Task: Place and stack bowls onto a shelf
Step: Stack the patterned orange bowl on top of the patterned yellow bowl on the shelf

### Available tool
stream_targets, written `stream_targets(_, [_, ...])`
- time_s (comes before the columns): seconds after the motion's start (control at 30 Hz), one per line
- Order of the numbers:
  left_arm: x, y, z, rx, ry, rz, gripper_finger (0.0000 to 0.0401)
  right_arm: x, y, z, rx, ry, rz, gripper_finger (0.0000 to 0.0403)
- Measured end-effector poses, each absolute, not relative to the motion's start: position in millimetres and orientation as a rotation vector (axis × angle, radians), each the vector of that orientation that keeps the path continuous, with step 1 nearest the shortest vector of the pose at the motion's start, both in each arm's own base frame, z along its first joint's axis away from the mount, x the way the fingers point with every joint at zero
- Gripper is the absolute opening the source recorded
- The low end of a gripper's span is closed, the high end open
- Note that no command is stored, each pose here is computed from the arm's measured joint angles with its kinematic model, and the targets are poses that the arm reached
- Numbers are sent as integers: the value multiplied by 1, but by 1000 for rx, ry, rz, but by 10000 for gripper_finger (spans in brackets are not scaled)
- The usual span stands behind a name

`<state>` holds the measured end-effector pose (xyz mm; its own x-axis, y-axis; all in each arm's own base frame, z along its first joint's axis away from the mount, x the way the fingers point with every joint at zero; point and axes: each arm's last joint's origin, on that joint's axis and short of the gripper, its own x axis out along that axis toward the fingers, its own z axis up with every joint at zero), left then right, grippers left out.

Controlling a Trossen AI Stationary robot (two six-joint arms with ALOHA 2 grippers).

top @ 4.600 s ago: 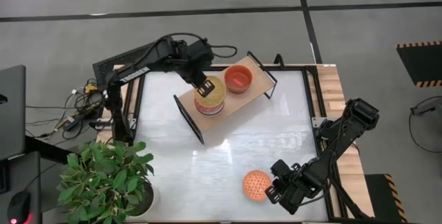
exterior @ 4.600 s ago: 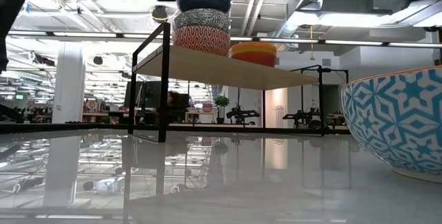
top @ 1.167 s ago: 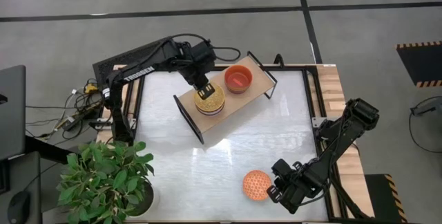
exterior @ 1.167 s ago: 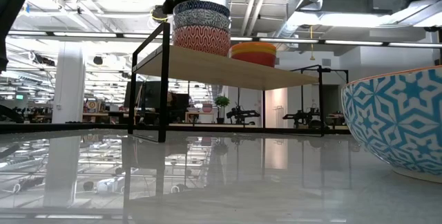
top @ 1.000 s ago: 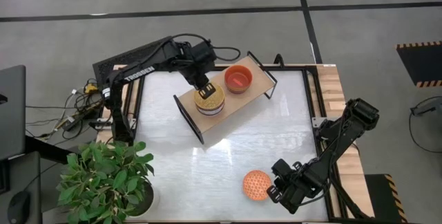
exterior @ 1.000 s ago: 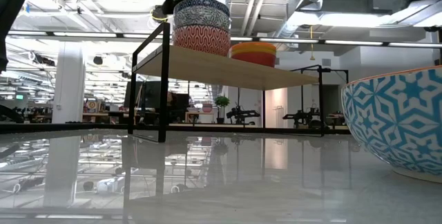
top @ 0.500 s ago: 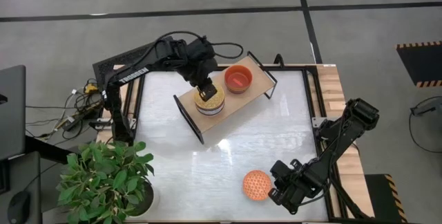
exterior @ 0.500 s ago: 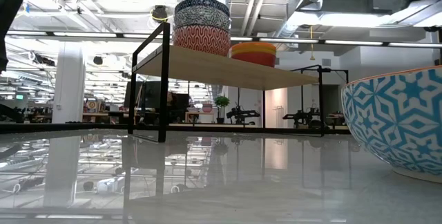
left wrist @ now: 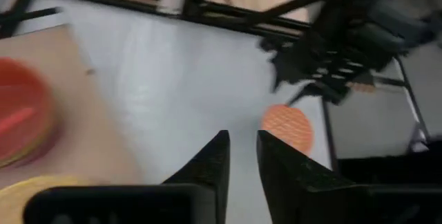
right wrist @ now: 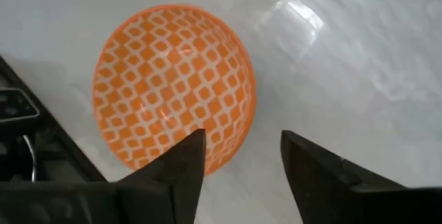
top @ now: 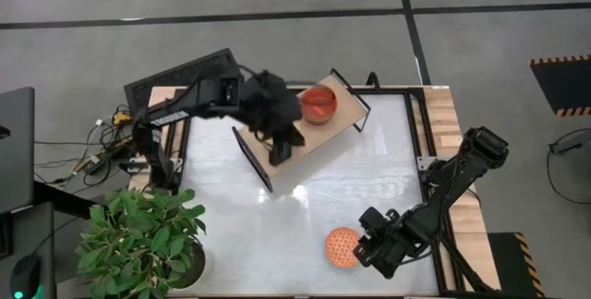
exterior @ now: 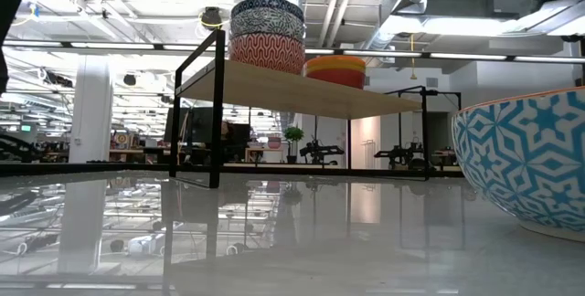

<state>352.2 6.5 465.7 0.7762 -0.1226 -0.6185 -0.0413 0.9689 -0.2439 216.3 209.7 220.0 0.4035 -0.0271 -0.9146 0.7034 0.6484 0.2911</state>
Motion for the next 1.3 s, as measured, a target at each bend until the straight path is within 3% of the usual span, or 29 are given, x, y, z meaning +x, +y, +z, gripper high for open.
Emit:
stream_targets(0.23, [359, -61, 459, -115, 645, -162, 97, 209, 217, 219, 760, 1073, -516, 222])
stream_targets(0.5, [372, -113, 433, 99, 548, -125, 105, 199, 222, 218, 824, 1072, -588, 219])
stream_targets(1.0, [407, -124, 326, 50, 510, -173, 106, 190, 236, 219, 907, 1053, -555, 218])
stream_targets(1.3, [405, -123, 312, -5, 568, -150, 106, 203, 228, 204, 944, 1185, -673, 218])
